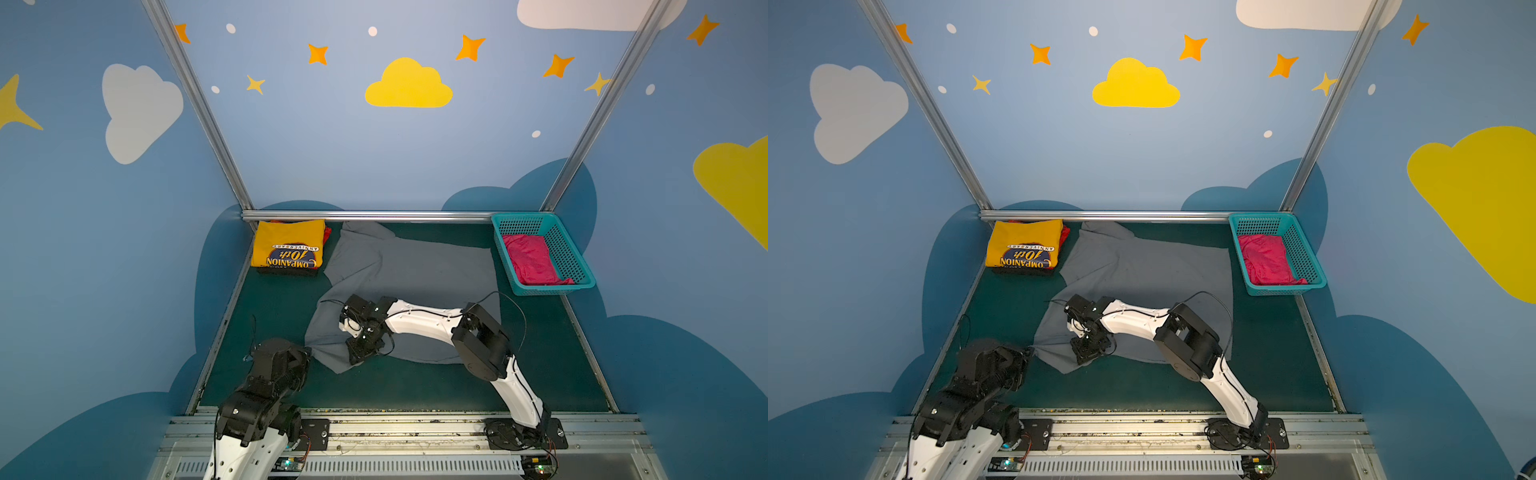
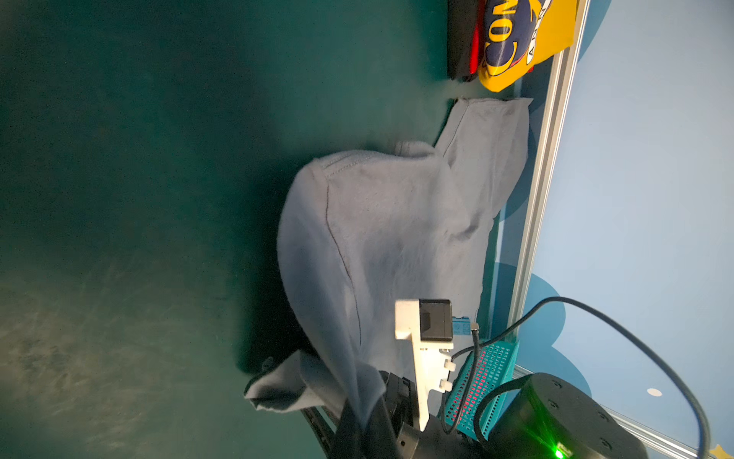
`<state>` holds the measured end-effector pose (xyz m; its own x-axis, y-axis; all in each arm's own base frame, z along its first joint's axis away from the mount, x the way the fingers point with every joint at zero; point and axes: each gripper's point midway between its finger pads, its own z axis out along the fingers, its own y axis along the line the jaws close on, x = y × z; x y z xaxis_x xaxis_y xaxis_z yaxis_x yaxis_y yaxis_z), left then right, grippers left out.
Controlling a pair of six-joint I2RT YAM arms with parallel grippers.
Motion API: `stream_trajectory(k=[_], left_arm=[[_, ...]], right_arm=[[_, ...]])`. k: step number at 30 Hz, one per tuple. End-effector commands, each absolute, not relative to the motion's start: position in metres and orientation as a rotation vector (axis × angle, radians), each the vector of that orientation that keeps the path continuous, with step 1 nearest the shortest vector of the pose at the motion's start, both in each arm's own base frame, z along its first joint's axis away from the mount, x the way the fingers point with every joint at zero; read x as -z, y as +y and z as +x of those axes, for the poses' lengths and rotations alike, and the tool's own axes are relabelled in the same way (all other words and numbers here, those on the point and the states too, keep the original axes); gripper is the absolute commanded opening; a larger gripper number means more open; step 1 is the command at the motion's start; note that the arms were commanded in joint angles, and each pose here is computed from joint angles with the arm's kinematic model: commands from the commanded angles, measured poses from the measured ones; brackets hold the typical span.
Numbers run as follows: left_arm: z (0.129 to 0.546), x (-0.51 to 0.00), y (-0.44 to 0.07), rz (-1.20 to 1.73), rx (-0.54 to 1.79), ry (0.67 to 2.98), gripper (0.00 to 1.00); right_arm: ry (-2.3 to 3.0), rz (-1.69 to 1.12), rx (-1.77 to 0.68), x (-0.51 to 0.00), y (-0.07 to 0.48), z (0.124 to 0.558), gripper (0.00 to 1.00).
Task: Fold and stack the t-shirts
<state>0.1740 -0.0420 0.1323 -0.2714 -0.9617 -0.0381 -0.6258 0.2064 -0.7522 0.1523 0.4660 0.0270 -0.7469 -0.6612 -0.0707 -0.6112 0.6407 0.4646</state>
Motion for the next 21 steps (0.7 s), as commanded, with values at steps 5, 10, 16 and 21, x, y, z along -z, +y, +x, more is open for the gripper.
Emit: stream_trajectory(k=[5, 10, 16, 21], left_arm=[[0.147, -0.127, -0.033, -1.454, 0.732, 2.084, 0.07], [0.123, -0.109, -0.032, -1.501, 0.700, 2.148, 0.10], [0.093, -0.093, -0.029, -1.545, 0.643, 2.233, 0.29], [0.087, -0.101, -0.036, -1.522, 0.724, 2.237, 0.49]], right_arm=[[-2.550, 1.079, 0.666, -0.025, 0.433, 0.114, 0.21], [-2.485, 1.112, 0.677, -0.040, 0.420, 0.102, 0.18], [-2.482, 1.143, 0.703, -0.063, 0.408, 0.099, 0.18], [-2.499, 1.166, 0.780, -0.089, 0.410, 0.101, 0.20]])
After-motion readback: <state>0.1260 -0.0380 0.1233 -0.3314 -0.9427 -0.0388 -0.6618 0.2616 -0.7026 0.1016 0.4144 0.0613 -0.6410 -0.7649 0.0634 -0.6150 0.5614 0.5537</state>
